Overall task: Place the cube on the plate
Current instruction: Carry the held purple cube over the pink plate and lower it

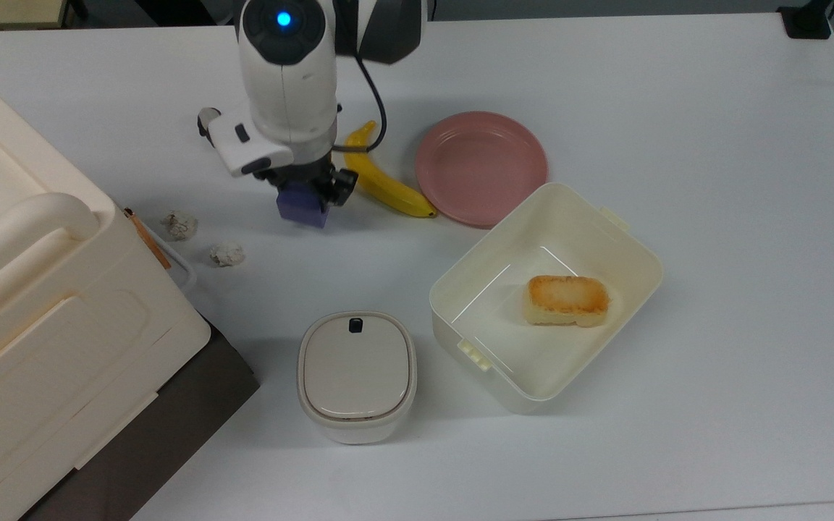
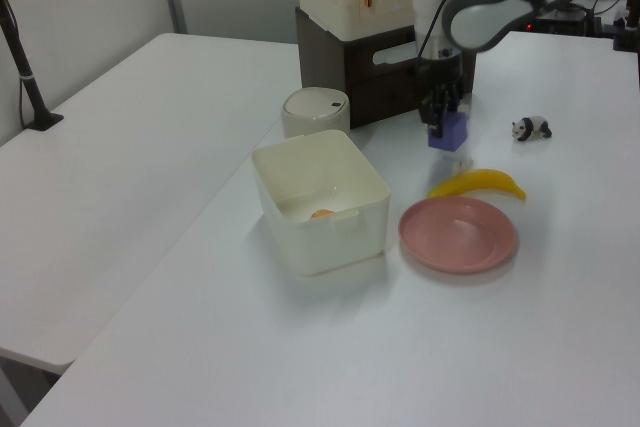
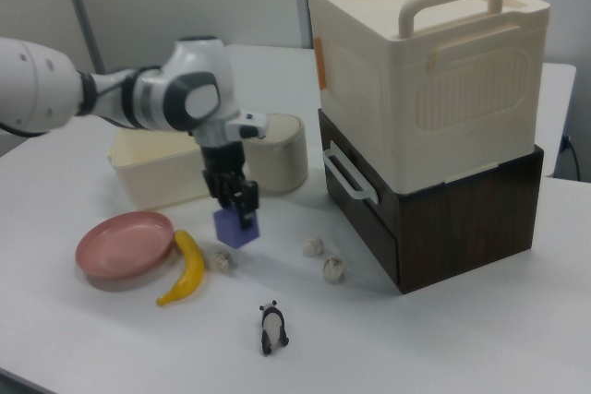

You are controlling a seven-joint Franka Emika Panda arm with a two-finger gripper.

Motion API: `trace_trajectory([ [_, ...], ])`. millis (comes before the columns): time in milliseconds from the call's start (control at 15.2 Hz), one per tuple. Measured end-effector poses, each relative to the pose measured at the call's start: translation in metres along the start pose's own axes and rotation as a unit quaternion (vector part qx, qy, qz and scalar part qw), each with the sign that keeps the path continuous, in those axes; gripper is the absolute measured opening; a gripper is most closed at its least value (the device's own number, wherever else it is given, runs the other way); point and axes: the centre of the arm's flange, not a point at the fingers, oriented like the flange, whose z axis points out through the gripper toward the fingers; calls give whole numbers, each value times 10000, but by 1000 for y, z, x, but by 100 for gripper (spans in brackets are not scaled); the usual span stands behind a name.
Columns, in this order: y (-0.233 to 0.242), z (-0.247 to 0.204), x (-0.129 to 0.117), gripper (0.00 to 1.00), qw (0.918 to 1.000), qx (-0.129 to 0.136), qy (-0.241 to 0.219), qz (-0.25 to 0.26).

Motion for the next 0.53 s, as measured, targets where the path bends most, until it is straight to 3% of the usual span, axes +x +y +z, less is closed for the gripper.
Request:
trace_trajectory([
  [527, -83, -48, -78, 56, 9933, -204, -836, -772],
])
